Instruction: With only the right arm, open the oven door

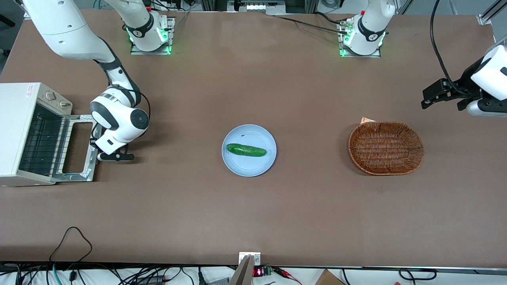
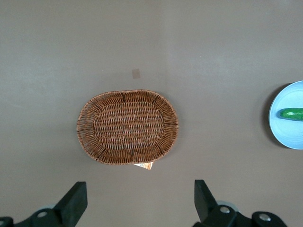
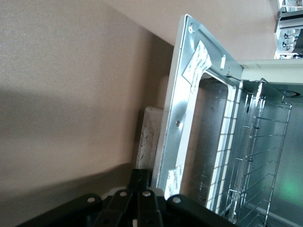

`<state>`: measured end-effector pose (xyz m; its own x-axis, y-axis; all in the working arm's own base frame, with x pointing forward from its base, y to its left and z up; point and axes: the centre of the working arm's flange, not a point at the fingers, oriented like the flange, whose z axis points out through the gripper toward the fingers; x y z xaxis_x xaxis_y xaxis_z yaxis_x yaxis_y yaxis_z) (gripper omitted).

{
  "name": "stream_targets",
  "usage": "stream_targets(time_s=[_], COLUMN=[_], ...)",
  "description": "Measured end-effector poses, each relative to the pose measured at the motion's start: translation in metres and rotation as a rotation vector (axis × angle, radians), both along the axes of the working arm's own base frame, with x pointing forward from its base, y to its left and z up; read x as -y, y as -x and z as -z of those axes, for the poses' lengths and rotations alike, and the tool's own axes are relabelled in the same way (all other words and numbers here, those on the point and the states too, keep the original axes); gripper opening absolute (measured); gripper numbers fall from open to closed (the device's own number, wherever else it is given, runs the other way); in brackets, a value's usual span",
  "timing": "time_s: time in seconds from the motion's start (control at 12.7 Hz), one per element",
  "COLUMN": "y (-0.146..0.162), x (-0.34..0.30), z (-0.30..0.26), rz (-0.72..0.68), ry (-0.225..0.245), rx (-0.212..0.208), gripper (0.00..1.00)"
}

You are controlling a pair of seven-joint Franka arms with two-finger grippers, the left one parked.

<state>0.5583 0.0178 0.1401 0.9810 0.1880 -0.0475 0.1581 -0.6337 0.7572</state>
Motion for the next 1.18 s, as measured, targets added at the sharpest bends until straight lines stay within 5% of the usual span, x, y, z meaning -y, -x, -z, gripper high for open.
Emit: stream_targets(time_s=[0.63, 1.18], y=[0.001, -0.02], x=[0.003, -0.02], z=[0.001, -0.026], rz=[0.084, 0.206], ry=[-0.049, -0.186], rx=[0.001, 0.005], gripper=[0.01, 0.01])
